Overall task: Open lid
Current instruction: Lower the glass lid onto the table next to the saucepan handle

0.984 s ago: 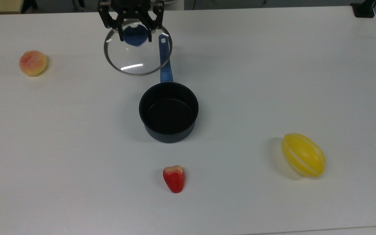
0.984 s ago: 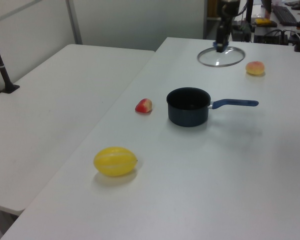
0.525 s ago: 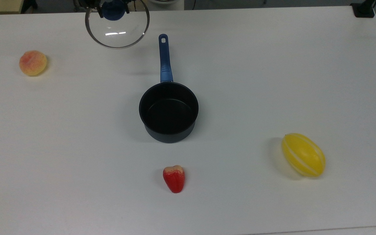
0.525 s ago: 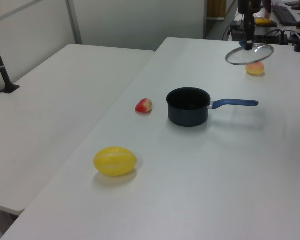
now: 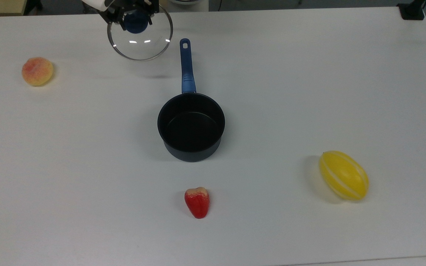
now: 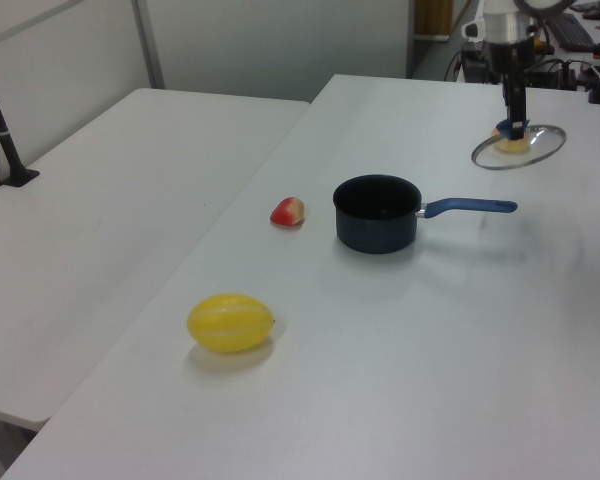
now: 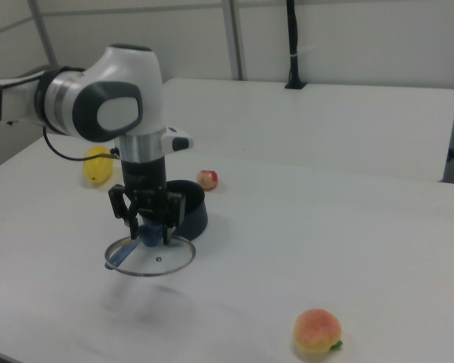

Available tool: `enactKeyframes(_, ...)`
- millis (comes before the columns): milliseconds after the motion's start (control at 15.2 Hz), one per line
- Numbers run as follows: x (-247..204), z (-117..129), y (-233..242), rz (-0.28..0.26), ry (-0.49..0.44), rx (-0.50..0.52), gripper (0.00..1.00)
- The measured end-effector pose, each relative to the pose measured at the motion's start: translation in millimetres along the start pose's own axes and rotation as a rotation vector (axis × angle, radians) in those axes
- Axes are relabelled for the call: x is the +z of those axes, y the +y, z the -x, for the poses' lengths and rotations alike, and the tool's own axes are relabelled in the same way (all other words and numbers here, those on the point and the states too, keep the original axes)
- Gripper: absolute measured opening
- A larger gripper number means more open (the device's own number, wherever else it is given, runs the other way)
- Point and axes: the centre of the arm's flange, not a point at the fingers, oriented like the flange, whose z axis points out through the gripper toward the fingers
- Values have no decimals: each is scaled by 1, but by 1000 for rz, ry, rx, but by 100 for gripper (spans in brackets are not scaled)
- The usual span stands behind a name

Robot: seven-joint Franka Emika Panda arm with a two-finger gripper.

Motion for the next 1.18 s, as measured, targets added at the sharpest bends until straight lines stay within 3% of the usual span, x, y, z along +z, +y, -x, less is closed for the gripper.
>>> enactKeyframes(394,69,-3,1,32,78,16,67)
enactKeyframes(656,106,-2,-3,59,161,87,67)
enactKeyframes(1181,135,-18,-29,72,199,195,67)
